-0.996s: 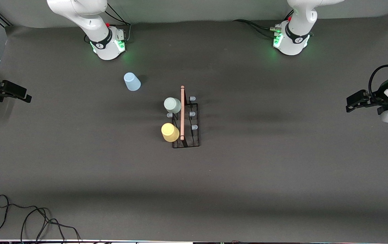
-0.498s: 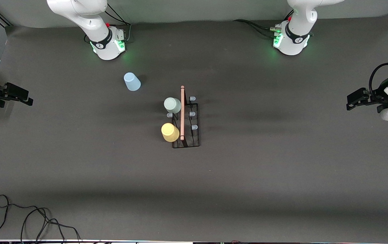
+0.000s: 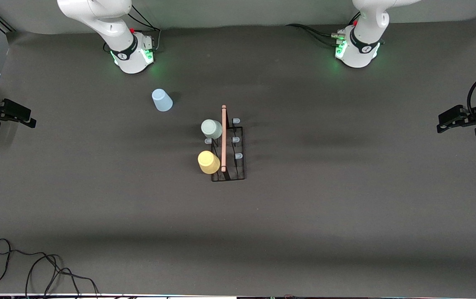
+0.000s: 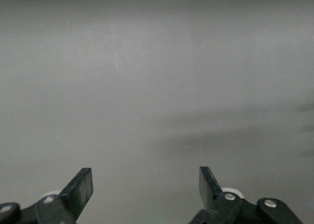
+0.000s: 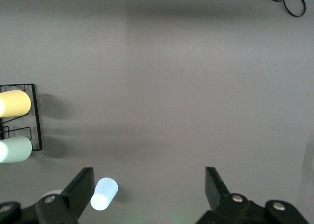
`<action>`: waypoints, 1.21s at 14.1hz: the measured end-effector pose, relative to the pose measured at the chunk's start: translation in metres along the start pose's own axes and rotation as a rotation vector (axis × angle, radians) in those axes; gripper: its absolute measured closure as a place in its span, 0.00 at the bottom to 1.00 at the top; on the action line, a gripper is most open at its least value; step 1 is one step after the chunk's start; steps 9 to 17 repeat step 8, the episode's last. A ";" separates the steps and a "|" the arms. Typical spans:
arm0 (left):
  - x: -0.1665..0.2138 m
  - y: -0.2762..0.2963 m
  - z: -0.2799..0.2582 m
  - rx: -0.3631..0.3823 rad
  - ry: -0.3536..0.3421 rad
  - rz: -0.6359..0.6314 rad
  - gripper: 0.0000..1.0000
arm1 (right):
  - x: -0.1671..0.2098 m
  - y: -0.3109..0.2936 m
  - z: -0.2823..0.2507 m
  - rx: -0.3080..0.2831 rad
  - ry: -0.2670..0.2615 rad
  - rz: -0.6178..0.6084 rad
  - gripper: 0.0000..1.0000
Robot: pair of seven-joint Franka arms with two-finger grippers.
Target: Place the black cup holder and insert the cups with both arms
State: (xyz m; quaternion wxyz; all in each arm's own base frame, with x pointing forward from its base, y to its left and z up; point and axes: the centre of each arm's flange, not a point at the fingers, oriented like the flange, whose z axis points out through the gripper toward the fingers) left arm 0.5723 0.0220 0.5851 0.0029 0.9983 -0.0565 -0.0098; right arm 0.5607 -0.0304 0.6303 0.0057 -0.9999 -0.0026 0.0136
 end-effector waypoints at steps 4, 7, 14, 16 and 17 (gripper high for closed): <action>0.001 0.006 0.000 0.000 0.000 0.011 0.02 | 0.000 0.000 0.001 0.000 -0.002 0.000 0.00; 0.001 0.007 0.000 0.000 0.000 0.013 0.02 | -0.001 0.000 0.002 0.000 -0.008 -0.001 0.00; 0.001 0.008 0.000 0.000 0.000 0.013 0.02 | -0.001 0.000 0.002 0.001 -0.009 -0.001 0.00; 0.001 0.008 0.000 0.000 0.000 0.013 0.02 | -0.001 0.000 0.002 0.001 -0.009 -0.001 0.00; 0.001 0.008 0.000 0.000 0.000 0.013 0.02 | -0.001 0.000 0.002 0.001 -0.009 -0.001 0.00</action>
